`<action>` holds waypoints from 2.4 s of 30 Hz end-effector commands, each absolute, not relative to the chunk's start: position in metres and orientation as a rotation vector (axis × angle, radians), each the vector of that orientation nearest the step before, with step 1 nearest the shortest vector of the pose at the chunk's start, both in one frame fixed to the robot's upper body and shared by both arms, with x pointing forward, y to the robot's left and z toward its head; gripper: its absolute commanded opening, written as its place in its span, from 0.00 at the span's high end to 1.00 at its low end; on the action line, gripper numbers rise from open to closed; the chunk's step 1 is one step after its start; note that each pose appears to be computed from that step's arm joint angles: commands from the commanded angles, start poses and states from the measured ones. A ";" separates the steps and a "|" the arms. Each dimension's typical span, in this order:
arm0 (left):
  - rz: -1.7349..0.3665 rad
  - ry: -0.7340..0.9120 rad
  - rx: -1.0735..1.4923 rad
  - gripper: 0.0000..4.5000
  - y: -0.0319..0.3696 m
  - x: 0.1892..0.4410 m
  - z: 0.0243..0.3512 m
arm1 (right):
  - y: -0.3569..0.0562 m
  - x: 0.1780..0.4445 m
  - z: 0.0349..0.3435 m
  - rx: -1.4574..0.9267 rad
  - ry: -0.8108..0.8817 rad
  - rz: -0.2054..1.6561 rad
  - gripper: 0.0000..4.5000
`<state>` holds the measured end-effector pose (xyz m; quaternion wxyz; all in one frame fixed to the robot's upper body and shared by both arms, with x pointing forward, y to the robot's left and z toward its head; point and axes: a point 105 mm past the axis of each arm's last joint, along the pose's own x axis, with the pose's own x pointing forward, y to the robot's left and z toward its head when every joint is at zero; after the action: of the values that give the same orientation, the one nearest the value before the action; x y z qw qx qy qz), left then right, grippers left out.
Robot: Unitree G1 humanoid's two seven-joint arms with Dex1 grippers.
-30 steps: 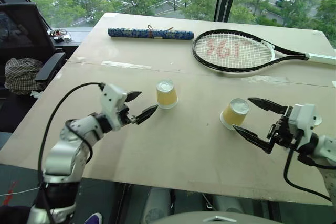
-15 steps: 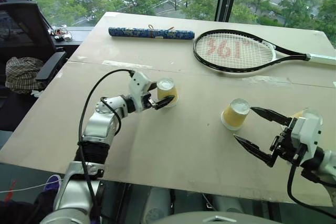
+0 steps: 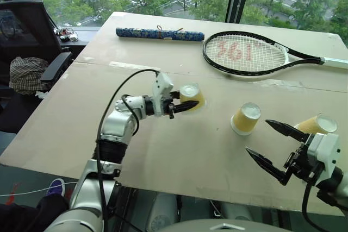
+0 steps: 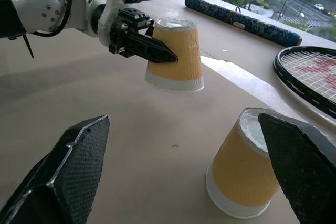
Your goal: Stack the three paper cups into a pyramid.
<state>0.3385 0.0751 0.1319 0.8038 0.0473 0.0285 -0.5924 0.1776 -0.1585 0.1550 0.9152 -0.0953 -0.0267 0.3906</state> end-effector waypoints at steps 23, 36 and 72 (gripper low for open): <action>-1.431 0.049 0.219 0.52 0.011 0.325 0.122 | -0.205 0.160 0.168 -0.263 -0.074 0.863 0.00; -1.454 0.075 0.238 0.52 -0.003 0.324 0.105 | -0.206 0.154 0.166 -0.262 -0.055 0.810 0.00; -1.601 -0.078 0.031 0.01 0.102 0.212 0.177 | -0.323 0.246 0.127 -0.179 0.229 -0.051 0.00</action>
<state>0.2205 0.1054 0.1681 0.7033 0.0099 -0.0119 -0.7107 0.2453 -0.3199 0.1231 0.9896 -0.0865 0.1130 -0.0207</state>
